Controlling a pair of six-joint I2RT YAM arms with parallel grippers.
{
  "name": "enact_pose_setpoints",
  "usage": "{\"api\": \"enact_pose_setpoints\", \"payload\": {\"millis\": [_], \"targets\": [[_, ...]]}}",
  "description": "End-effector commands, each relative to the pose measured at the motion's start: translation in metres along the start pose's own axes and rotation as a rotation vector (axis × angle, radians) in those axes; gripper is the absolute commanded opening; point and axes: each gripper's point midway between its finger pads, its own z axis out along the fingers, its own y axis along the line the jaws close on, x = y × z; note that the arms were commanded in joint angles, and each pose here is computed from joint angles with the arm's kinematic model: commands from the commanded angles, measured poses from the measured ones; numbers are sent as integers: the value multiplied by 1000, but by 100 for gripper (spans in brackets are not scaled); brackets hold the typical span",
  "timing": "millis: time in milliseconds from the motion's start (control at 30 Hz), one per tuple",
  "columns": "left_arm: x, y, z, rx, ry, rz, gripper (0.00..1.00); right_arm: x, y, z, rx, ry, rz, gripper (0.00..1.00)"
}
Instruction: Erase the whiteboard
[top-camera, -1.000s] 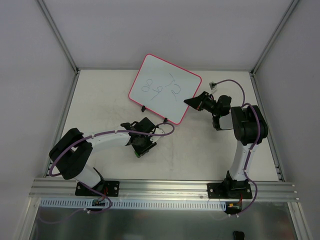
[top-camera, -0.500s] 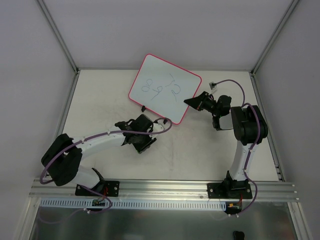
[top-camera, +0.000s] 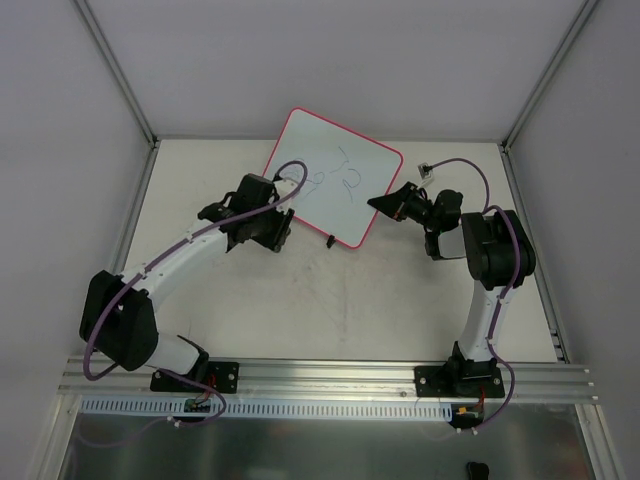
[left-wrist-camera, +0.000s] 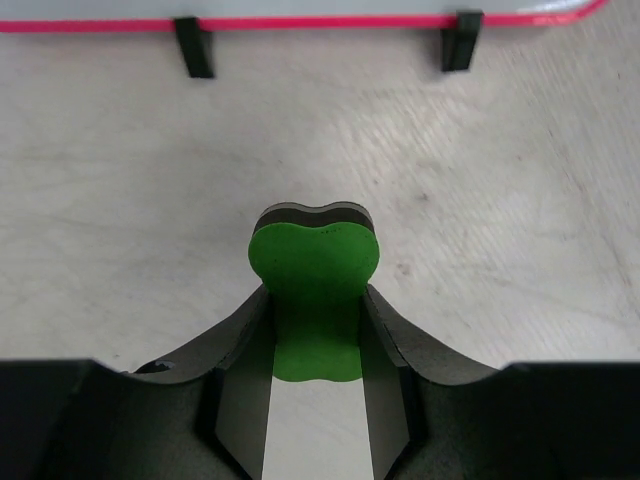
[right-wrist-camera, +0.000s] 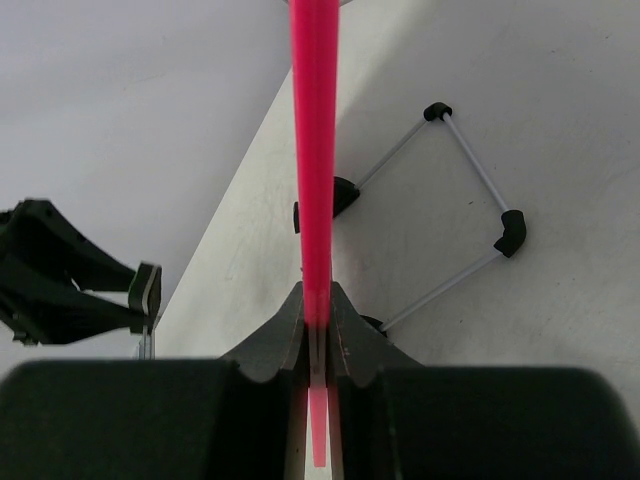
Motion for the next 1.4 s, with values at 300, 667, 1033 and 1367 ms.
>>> {"api": "enact_pose_setpoints", "payload": {"millis": [300,667,1033,1367], "targets": [[-95,68,-2,-184,-262,-179,0,-21,32,10,-142,-79,-202,0],[-109,111,2,-195,-328,-284,0,-20,34,9,-146,-75,-209,0],[-120,134,6,-197,-364,-352,0,-21,36,9,-148,-77,-216,0],[-117,161,27,-242,-359,-385,0,-20,38,9,-153,-74,-223,0]]}}
